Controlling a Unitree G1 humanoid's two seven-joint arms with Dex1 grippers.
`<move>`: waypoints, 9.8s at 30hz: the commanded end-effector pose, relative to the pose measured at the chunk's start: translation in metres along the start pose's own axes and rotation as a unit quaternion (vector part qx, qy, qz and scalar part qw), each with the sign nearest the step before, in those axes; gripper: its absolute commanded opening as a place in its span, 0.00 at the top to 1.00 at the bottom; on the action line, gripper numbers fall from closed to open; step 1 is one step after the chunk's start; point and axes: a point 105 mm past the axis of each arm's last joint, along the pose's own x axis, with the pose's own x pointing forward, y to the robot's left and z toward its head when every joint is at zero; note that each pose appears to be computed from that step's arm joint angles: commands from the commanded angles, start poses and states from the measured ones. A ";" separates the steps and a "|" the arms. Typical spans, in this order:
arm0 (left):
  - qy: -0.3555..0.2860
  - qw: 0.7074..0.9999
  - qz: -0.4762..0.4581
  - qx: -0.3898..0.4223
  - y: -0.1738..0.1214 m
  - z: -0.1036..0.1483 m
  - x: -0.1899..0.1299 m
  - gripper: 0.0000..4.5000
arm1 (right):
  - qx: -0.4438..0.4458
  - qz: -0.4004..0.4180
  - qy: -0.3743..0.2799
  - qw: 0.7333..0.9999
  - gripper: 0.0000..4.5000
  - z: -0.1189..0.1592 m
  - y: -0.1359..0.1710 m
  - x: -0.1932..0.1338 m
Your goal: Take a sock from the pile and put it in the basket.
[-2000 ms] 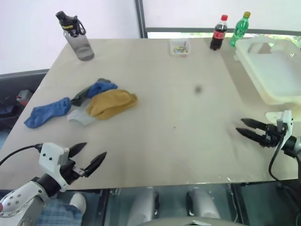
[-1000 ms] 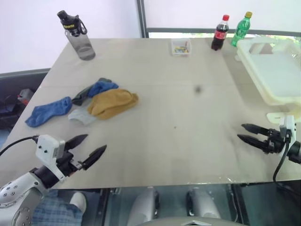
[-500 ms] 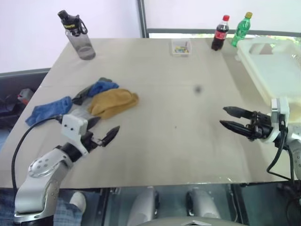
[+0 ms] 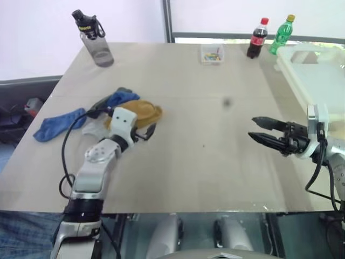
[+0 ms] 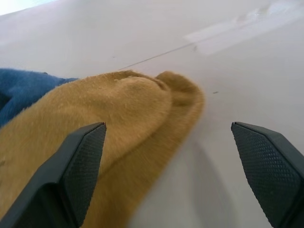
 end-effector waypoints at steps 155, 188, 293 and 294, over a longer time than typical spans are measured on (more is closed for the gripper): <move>-0.111 0.927 -0.353 -0.062 -0.089 0.086 -0.091 0.29 | 0.021 -0.037 0.131 0.990 0.98 0.032 -0.011 0.022; -0.105 0.928 -0.349 -0.071 -0.094 0.079 -0.091 0.29 | -0.002 -0.093 0.204 0.975 0.05 -0.085 -0.007 0.086; -0.099 0.950 -0.293 0.046 -0.191 0.085 0.076 0.99 | -0.116 -0.087 0.099 0.985 0.14 0.023 -0.013 0.008; -0.100 0.945 -0.306 0.048 -0.199 0.086 0.075 0.99 | -0.116 -0.088 0.099 0.984 0.14 0.023 -0.013 0.007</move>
